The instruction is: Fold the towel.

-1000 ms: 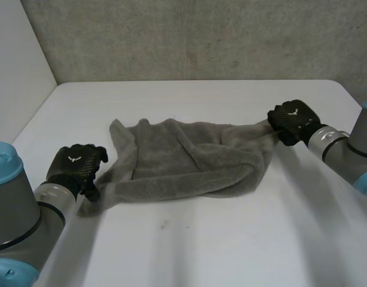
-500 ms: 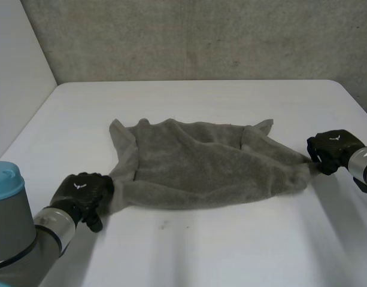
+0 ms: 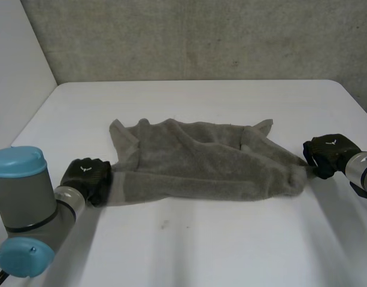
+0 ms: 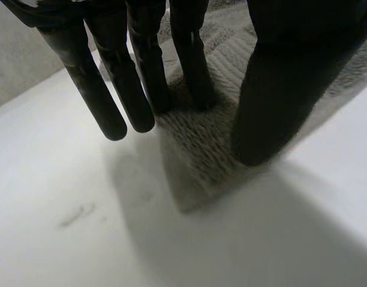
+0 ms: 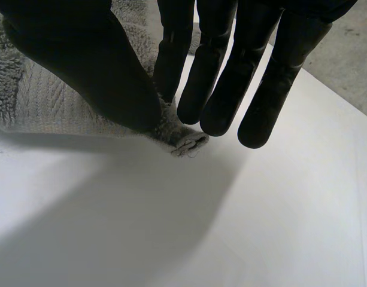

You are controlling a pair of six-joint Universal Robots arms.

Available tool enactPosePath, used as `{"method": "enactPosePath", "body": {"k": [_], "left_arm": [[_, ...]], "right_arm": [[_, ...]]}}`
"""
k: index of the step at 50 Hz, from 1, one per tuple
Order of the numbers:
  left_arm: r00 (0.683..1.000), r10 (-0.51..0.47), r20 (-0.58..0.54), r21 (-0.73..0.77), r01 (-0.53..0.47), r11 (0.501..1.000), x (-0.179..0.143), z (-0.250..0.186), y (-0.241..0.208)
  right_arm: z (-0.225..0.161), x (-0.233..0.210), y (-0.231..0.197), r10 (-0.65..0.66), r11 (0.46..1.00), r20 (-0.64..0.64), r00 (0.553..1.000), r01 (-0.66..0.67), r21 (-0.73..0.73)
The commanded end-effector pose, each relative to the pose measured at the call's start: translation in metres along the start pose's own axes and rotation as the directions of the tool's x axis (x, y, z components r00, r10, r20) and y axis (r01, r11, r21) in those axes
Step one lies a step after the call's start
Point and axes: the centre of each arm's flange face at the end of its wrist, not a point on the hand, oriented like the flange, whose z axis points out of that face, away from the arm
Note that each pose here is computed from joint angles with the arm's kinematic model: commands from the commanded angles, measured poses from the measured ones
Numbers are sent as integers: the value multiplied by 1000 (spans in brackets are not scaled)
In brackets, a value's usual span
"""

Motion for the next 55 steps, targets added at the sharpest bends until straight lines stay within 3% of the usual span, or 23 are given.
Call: {"method": "enactPosePath", "body": {"k": [1,31,55], "left_arm": [[999,45,15,56,-45,997,-1,8,-6],[999,48,-10,-2,-48,999,2,2,2],[999,49,-1,14,-49,999,0,27,-1]], "right_arm": [[0,0,-1,-1,1000,-1,1000,1,2],[-2,-3,1,1,1000,6,1000,-1,-4],[1,-8,6,2,1000,18,1000,-2,-13]]}}
